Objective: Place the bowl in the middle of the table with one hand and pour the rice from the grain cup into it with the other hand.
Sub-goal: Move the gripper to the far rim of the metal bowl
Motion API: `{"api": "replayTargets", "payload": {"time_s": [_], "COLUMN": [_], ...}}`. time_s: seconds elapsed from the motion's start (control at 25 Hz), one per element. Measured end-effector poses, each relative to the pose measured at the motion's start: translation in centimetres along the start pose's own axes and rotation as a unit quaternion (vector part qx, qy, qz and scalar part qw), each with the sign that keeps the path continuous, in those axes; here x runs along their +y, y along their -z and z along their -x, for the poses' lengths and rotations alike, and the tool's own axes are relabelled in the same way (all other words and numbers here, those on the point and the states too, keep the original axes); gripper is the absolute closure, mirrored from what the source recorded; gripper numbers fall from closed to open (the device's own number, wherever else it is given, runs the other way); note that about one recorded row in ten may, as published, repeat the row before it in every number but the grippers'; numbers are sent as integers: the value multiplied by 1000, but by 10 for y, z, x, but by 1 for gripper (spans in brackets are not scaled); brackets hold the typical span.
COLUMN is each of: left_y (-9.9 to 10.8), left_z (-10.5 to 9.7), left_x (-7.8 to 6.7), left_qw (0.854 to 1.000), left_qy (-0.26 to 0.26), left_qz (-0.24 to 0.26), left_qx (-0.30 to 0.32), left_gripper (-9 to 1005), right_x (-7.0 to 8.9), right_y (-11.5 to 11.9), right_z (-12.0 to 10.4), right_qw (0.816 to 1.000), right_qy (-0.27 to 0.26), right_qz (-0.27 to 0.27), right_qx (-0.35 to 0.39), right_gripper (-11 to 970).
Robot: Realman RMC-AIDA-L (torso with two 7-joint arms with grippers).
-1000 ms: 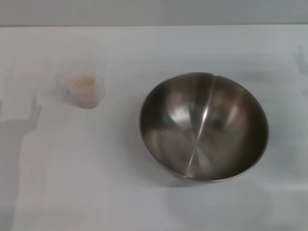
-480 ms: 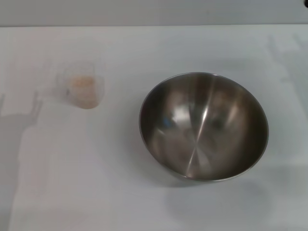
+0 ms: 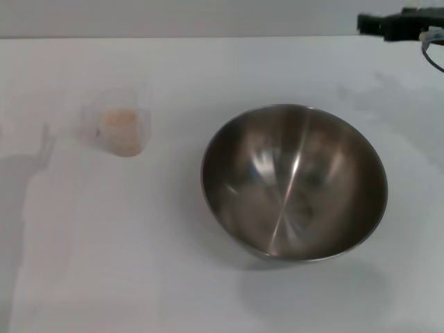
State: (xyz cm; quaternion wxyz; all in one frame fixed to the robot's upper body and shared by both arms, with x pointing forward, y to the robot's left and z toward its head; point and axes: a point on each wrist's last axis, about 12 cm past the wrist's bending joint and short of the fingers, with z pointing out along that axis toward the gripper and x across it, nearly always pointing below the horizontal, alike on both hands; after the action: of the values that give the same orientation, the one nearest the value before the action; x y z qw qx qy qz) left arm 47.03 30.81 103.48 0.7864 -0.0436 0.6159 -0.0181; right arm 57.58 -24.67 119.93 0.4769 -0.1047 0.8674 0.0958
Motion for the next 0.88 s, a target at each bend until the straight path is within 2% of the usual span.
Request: {"api": "replayTargets", "payload": {"time_s": [0.12,0.16,0.2,0.36,0.56,0.88], "left_y": [-2,-4,-4,-6,-8,-9], "left_z": [1,1,1,2,3,4], "left_x": [1,3,3,5,5,5], "left_qw": [1000,1000,1000,1000,1000,1000], "left_qy": [-2,-5,-5,-12,-14,-14], "left_qz": [2,4,4,2,2,1], "left_qx": [-3,-5,-5,-13,-16,-24], "left_gripper": [153,153,153,153,152,152], "right_x": [9,13,13,14,10,9], "right_y": [8,9,9,0,-9,-26], "right_z": [10,11,11,10,7,-5], "right_qw": [995,988,988,969,955,944], "right_qy": [17,27,27,53,68,69], "right_qz": [38,64,64,93,98,112], "right_qx": [86,135,135,224,272,302], "right_gripper": [182,182,182,183,185,205]}}
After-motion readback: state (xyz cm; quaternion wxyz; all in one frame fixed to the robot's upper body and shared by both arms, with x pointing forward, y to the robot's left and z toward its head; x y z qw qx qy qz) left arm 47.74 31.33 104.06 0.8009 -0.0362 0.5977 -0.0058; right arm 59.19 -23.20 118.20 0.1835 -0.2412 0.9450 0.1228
